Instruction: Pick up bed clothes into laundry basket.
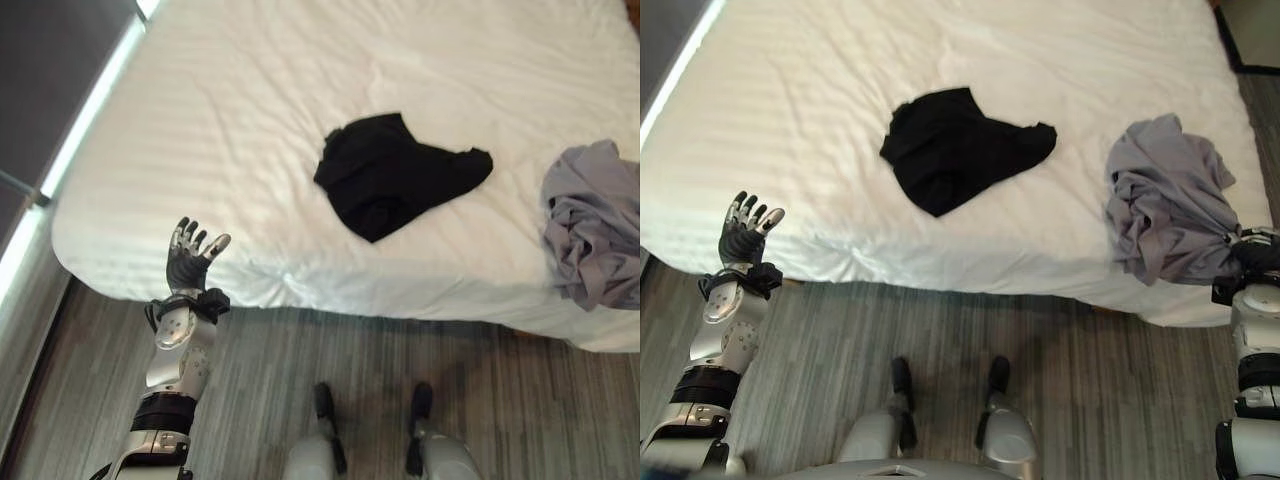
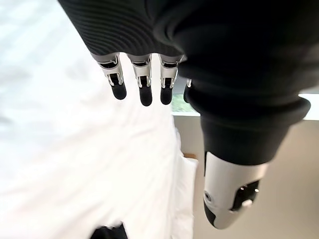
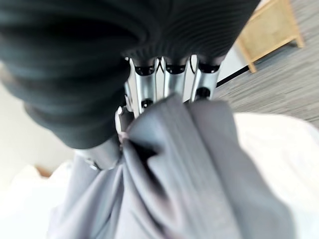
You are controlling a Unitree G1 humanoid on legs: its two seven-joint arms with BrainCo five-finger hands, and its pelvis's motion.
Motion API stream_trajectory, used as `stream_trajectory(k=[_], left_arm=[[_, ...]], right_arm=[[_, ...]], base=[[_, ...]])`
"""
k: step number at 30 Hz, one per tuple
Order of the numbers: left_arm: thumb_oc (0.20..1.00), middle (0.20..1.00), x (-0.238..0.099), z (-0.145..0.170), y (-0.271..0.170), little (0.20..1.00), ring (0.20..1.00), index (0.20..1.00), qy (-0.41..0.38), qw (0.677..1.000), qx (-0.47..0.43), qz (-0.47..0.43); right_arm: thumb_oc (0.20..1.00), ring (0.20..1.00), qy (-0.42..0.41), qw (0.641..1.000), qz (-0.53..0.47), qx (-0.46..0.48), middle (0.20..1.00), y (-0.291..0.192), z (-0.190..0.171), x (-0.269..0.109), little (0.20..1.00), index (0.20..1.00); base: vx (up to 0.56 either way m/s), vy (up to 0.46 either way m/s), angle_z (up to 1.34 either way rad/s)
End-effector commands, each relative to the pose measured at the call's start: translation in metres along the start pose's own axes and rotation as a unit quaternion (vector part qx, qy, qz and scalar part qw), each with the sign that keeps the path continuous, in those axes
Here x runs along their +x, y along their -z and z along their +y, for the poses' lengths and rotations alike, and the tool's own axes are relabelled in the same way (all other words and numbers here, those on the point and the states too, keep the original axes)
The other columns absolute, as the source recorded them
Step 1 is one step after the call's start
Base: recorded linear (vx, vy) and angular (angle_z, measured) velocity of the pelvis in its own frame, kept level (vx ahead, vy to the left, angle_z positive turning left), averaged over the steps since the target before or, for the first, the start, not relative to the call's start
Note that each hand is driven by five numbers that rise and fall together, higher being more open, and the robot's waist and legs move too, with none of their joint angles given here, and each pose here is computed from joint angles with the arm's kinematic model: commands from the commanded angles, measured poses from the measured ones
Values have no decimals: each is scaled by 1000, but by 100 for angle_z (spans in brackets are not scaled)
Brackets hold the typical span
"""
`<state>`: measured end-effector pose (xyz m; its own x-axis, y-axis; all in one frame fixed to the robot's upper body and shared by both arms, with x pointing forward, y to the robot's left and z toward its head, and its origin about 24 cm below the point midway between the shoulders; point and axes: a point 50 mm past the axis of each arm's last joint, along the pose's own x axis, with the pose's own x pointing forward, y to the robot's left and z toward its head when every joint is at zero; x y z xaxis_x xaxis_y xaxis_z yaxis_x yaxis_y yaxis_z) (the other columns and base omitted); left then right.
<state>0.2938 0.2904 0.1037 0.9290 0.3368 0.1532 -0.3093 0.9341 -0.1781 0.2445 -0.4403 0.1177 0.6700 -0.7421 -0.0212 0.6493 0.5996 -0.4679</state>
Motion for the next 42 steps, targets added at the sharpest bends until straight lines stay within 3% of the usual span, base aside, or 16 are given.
stream_trajectory(k=[1,2,4,8,9,11,13,20,22,23,24,25,26,32,33,42], left_arm=[[1000,1000,24,9,-41,1000,1000,1000,-15,993,78,-84],[1000,1000,24,9,-41,1000,1000,1000,-15,993,78,-84],[1000,1000,34,24,-76,1000,1000,1000,-31,975,181,-125],[1000,1000,40,36,-101,1000,1000,1000,-46,956,255,-142],[1000,1000,40,38,-140,1000,1000,1000,-54,927,315,-196],[1000,1000,-6,34,-97,1000,1000,1000,-6,917,355,-182],[1000,1000,-17,37,-69,1000,1000,1000,-17,910,385,-149],[1000,1000,8,35,-46,1000,1000,1000,-38,856,503,-110],[1000,1000,16,44,-38,1000,1000,1000,-50,819,566,-79],[1000,1000,17,43,-38,1000,1000,1000,-50,819,566,-79],[1000,1000,23,48,-34,1000,1000,1000,-60,791,605,-64],[1000,1000,24,47,-34,1000,1000,1000,-60,791,606,-65],[1000,1000,31,49,-37,1000,1000,1000,-68,761,642,-64],[1000,1000,53,47,-64,1000,1000,1000,-93,706,697,-80],[1000,1000,61,47,-77,1000,1000,1000,-102,679,722,-86],[1000,1000,75,53,-72,1000,1000,1000,-92,632,769,-28]], right_arm=[[200,200,26,997,-73,17,200,-38,-11,6,200,200],[200,200,26,997,-73,17,200,-38,-11,6,200,200],[200,200,31,991,-131,16,200,-63,-21,2,200,200],[200,200,27,981,-190,20,200,-91,-23,-4,200,200],[200,200,14,973,-231,15,200,-110,-19,-9,200,200],[200,200,28,968,-249,7,200,-104,-27,-20,200,200],[200,200,38,958,-284,10,200,-115,-30,-26,200,200],[200,200,51,945,-321,-25,200,-138,-42,-30,200,200],[200,200,46,943,-326,-41,200,-141,-39,-32,200,200],[200,200,46,943,-326,-41,200,-141,-39,-32,200,200],[200,200,46,940,-333,-50,200,-143,-38,-34,200,200],[200,200,47,941,-333,-50,200,-143,-38,-34,200,200],[200,200,53,937,-341,-58,200,-145,-38,-36,200,200],[200,200,67,934,-344,-67,200,-148,-38,-35,200,200],[200,200,69,932,-349,-73,200,-151,-38,-35,200,200],[200,200,73,925,-358,-104,200,-151,-39,-37,200,200]], base=[[5,-28,-13],[-2,-35,-23],[33,-16,-21],[50,55,-18],[115,76,-17],[149,53,-27],[204,-4,-42],[170,121,-66],[185,222,-83],[157,208,-87],[107,136,-101],[180,276,-115],[105,216,-113],[43,172,-60],[12,129,-56],[-6,89,-16]])
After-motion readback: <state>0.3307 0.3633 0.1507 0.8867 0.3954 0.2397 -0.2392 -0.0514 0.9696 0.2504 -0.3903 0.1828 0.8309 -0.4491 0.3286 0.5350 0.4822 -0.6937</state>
